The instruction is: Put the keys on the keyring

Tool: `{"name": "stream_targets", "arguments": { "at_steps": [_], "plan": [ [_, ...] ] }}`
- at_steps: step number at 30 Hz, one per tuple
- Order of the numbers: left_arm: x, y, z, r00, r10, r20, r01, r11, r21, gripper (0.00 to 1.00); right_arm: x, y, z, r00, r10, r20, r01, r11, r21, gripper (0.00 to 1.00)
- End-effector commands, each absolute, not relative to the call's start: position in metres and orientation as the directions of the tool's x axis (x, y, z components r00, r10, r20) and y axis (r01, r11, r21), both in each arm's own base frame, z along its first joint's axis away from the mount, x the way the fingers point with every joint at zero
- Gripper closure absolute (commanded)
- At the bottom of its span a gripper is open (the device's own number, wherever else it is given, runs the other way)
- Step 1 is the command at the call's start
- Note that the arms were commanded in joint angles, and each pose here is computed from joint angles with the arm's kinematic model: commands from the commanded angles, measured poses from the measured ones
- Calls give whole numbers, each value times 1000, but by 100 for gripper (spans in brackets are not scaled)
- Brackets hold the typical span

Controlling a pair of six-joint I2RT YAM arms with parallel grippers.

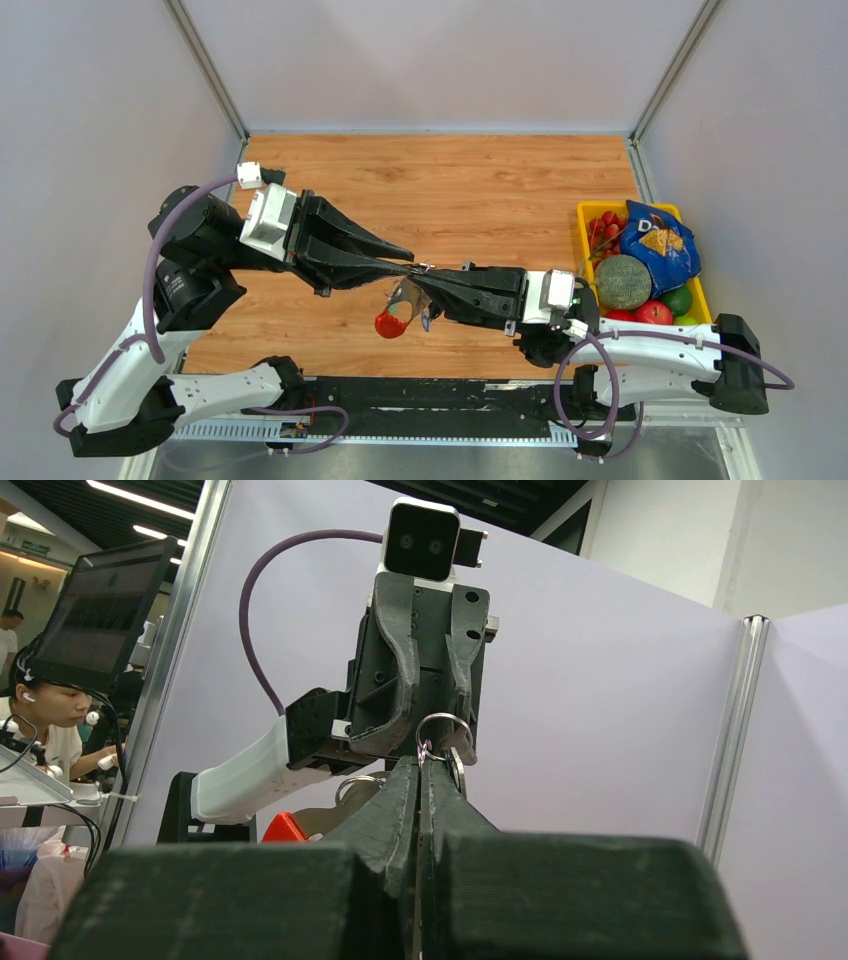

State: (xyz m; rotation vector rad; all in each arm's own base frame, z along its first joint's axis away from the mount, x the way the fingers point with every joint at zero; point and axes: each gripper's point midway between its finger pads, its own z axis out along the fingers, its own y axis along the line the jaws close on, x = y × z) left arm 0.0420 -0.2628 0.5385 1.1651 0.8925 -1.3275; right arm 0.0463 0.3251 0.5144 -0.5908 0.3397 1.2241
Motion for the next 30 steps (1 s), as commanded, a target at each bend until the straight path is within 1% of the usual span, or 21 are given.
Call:
{"name": "stream_targets", "arguments": {
  "at_steps": [1,6,26,28,30],
  "plan": [
    [39,-261,540,103,-257,-961,983,-120,137,72,38,304,544,317,827,-463,-944,226,-242,100],
    [40,-263,534,94,-244,-965,985,-120,126,75,39,303,544,319,827,-463,-943,230,-239,100],
    [42,-265,527,85,-228,-970,986,-121,115,77,41,305,543,322,822,-470,-943,236,-233,100],
    [42,-266,527,84,-226,-971,985,-128,115,77,41,305,544,323,821,-471,-943,237,-233,100],
    [42,-267,527,83,-224,-971,985,-132,115,80,42,306,545,323,819,-474,-943,239,-231,100]
  ]
}}
